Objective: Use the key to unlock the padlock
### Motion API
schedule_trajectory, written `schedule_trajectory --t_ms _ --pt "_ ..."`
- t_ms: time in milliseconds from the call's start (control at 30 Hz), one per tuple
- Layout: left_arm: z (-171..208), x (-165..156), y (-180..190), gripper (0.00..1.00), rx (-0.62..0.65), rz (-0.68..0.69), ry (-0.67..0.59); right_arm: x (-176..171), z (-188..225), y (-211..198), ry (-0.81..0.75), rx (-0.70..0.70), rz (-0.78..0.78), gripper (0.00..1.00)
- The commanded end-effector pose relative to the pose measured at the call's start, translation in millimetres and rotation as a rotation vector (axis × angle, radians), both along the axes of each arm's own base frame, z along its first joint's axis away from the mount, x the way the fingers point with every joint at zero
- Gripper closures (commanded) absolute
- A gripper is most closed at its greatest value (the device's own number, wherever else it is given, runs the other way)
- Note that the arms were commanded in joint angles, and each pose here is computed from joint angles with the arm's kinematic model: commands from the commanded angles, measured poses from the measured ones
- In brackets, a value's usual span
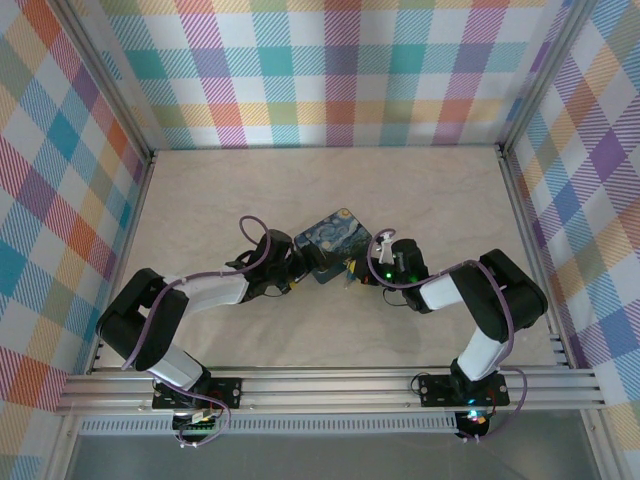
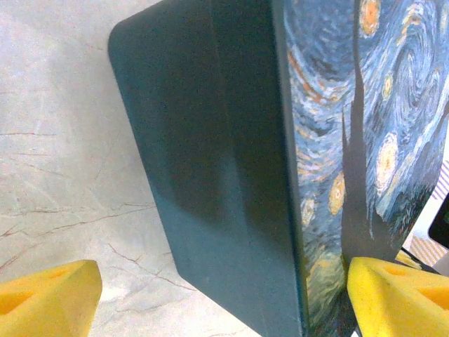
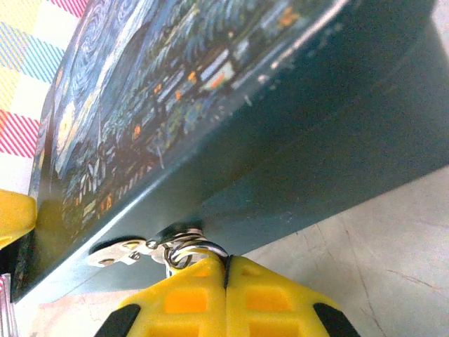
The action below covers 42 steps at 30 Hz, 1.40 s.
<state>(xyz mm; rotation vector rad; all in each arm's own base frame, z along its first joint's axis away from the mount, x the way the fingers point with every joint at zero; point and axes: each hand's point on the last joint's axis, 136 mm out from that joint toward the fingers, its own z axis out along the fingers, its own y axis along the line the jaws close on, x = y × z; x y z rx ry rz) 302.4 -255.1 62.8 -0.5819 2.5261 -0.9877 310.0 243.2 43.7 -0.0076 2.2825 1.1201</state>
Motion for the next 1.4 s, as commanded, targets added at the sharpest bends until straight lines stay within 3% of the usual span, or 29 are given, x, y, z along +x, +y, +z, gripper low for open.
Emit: schedule_trajectory --t_ms 0,767,1367 --pt "-27.4 -20.6 10.5 0.10 0.076 -0.010 0.082 10.3 15.8 -1.0 -0.035 0.057 -0.041 1.00" --pt "-22.7 -18.5 11.7 0.10 0.095 -0.017 0.071 25.4 22.1 -5.5 -0.011 0.126 -0.101 1.00" --pt "-22.6 -11.1 26.3 0.08 0.096 0.015 0.066 20.6 24.9 -25.8 -0.047 0.046 -0.118 1.00"
